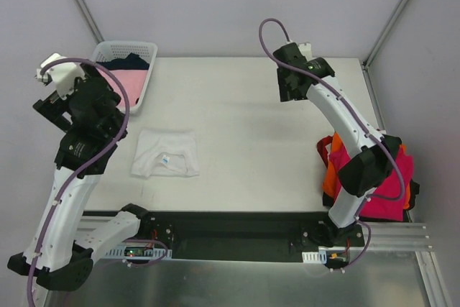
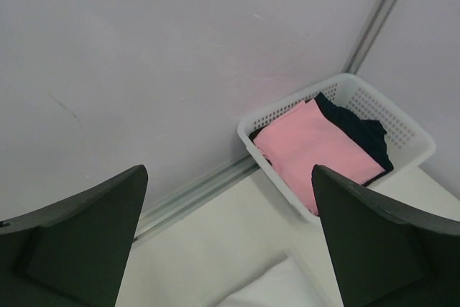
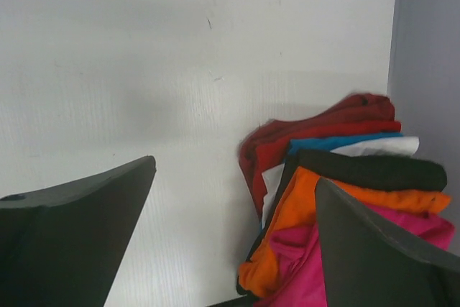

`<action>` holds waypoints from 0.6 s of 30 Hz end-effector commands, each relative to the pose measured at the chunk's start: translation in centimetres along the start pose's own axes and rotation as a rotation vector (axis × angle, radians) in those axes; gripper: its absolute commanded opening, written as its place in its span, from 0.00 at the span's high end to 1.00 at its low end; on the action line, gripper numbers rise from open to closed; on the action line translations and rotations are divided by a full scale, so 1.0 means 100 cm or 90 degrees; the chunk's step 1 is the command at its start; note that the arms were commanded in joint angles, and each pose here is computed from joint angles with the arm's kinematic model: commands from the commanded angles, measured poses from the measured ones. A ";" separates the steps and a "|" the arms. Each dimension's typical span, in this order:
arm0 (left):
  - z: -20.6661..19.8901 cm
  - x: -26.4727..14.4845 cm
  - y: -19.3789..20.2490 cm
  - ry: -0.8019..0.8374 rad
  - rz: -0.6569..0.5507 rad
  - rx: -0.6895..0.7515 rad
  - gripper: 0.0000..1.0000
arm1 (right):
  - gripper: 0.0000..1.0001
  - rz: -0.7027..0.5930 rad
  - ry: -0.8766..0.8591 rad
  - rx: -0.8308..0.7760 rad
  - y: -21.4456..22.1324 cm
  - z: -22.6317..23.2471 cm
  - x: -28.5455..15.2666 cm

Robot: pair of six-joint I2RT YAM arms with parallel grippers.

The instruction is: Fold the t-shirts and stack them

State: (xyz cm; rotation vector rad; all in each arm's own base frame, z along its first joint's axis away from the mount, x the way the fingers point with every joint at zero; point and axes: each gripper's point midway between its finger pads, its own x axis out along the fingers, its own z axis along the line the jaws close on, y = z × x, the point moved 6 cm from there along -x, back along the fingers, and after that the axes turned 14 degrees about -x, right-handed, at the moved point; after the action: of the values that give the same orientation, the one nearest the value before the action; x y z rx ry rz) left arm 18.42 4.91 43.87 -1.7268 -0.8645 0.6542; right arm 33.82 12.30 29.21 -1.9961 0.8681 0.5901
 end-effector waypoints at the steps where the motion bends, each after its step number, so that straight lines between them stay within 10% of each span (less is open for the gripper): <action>1: -0.026 -0.006 0.019 0.062 0.029 0.020 0.01 | 0.02 0.061 -0.017 0.060 0.028 -0.020 -0.002; 18: -0.160 -0.057 0.146 0.408 0.490 0.049 0.06 | 0.04 0.025 -0.053 0.064 0.031 -0.020 -0.010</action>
State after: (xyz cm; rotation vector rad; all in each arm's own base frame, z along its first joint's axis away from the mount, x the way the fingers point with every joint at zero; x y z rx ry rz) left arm 30.93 -7.90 36.39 -1.8616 0.0224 0.5025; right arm 31.33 9.61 27.79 -1.8783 0.9339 0.6569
